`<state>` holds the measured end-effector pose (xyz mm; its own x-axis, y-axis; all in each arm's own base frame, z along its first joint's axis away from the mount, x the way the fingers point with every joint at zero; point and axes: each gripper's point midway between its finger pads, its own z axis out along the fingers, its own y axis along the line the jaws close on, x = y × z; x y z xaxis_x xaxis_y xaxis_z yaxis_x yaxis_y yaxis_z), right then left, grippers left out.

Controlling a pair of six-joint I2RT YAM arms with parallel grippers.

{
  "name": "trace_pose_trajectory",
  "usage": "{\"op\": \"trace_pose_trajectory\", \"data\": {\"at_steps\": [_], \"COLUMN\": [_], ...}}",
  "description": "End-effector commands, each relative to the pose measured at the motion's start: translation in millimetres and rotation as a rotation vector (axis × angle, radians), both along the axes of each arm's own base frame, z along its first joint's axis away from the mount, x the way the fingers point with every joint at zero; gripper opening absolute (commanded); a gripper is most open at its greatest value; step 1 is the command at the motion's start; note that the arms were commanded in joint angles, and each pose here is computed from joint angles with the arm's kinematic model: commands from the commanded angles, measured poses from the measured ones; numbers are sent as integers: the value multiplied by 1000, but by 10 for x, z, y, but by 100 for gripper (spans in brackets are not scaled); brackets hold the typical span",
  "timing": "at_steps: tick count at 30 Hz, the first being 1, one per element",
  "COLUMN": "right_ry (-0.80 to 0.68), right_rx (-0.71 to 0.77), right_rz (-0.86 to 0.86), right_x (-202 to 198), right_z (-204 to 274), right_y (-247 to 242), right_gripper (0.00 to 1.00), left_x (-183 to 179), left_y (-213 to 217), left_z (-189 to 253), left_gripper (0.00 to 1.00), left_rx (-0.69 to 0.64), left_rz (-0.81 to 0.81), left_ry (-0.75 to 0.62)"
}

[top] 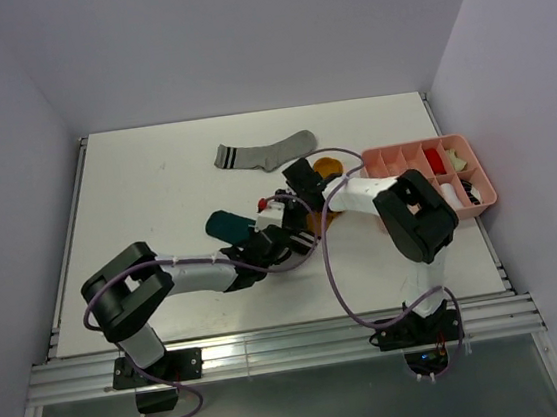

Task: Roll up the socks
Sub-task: Roll the sock at the center of the board.

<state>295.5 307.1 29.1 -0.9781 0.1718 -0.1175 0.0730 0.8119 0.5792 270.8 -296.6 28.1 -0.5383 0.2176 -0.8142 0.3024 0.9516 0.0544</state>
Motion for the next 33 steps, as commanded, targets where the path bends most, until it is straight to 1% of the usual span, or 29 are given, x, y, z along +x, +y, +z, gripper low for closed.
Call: {"op": "trace_pose_trajectory", "data": {"at_steps": [1, 3, 4, 5, 6, 7, 9, 10, 11, 13, 14, 16, 18, 19, 21, 22, 27, 33], "right_ry": [-148, -184, -200, -248, -244, -266, -298, -303, -309, -318, -318, -319, -309, -303, -300, -290, -277, -232], "right_rx": [176, 205, 217, 249, 249, 260, 266, 267, 275, 288, 292, 300, 293, 290, 292, 287, 296, 289], "right_rz": [-36, -68, -87, -97, -113, -125, -142, -142, -141, -140, -138, -133, -126, -124, -121, -116, -111, -142], "right_x": [204, 258, 297, 349, 325, 339, 360, 354, 344, 316, 305, 266, 218, 202, 174, 155, 116, 118], "right_z": [576, 646, 687, 824, 792, 862, 872, 869, 881, 857, 840, 780, 693, 652, 590, 536, 392, 163], "right_y": [111, 79, 43, 44, 6, -21, -69, -76, -76, -78, -79, -70, -63, -57, -50, -26, 68, 135], "right_gripper": [44, 50, 55, 57, 60, 63, 66, 67, 67, 67, 67, 67, 67, 67, 67, 67, 66, 61], "left_x": [-236, -234, -244, -249, -224, -222, -234, -184, -247, -180, -225, -138, -144, -76, -63, -2, 65, 151], "left_y": [107, 102, 98, 125, 123, 117, 104, 90, 56, 99, 74, 160, 176, 237, 246, 280, 322, 405], "left_z": [-215, -138, -139, -115, -88, -68, -13, 42, 68, 123, 149, 179, 175, 179, 162, 169, 47, -53], "left_gripper": [1, 1, 1, 1, 1, 1, 1, 1, 1, 1, 1, 1, 1, 1, 1, 1, 1, 1], "left_rx": [-80, -165, -219, -251, -284, -325, -376, -425, -471, -555, -596, -663, -714, -743, -782, -801, -822, -856], "left_rz": [-34, -41, -54, -56, -57, -71, -86, -89, -119, -103, -128, -94, -101, -72, -77, -57, -24, 26], "left_ry": [182, 198, 243, 254, 260, 291, 314, 317, 358, 380, 419, 446, 495, 509, 546, 553, 631, 695]}}
